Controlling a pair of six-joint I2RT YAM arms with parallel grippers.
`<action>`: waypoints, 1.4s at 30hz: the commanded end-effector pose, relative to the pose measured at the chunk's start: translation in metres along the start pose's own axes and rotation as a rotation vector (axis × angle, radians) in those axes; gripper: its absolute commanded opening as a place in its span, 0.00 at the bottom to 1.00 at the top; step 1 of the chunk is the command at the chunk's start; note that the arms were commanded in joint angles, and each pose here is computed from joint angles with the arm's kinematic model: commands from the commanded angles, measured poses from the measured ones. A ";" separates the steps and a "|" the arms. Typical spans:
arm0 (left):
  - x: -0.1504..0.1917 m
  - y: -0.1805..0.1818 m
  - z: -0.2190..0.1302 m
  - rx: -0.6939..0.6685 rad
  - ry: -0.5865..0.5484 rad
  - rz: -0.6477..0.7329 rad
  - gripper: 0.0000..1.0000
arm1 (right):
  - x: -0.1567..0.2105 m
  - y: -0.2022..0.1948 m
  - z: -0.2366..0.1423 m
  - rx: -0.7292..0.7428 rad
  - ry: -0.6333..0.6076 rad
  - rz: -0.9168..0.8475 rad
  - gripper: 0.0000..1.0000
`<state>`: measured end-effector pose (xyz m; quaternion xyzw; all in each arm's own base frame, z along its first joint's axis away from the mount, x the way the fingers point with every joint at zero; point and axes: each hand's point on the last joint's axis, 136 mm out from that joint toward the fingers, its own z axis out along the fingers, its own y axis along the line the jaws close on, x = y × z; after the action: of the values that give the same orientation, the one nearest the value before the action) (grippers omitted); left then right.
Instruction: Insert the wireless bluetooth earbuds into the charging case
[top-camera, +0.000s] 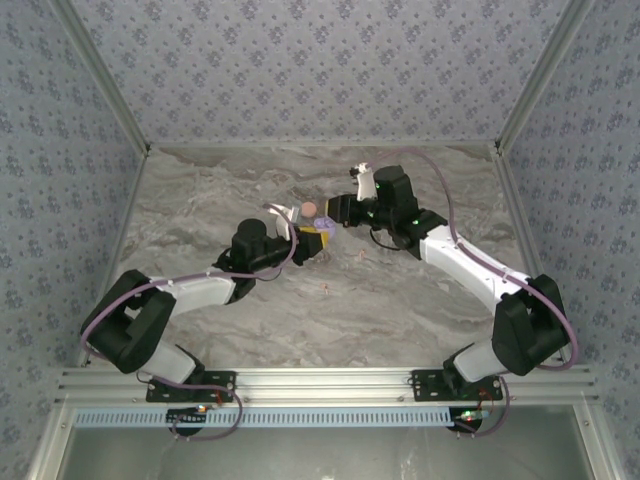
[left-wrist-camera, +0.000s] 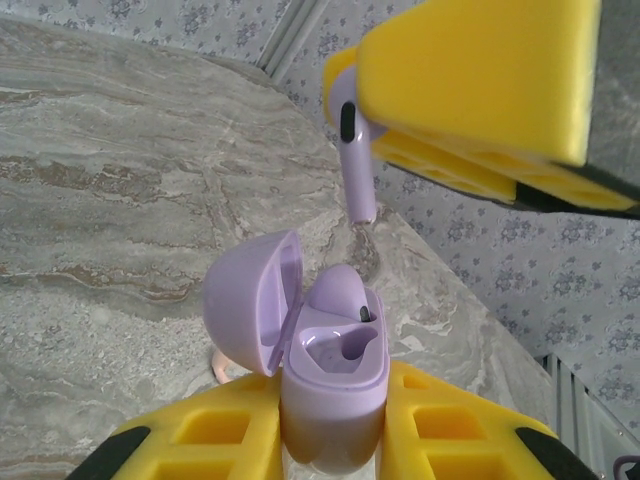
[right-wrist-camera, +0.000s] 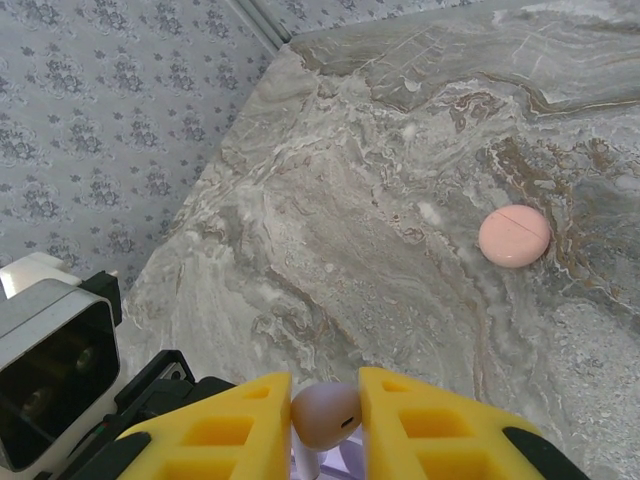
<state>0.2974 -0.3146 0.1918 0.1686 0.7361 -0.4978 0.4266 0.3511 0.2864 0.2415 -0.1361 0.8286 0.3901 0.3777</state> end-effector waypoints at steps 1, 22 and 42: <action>-0.024 -0.022 0.002 0.062 -0.056 0.026 0.24 | -0.011 0.016 -0.008 -0.039 -0.033 -0.044 0.25; -0.034 -0.025 -0.003 0.034 -0.087 0.030 0.24 | 0.002 0.019 -0.004 -0.044 0.003 -0.062 0.25; -0.039 -0.024 -0.007 0.012 -0.106 0.032 0.24 | 0.008 0.020 -0.002 -0.035 0.025 -0.077 0.25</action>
<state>0.2988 -0.3109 0.2046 0.1562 0.7330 -0.4930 0.4419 0.3401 0.2970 0.2383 -0.1648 0.8273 0.3865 0.3729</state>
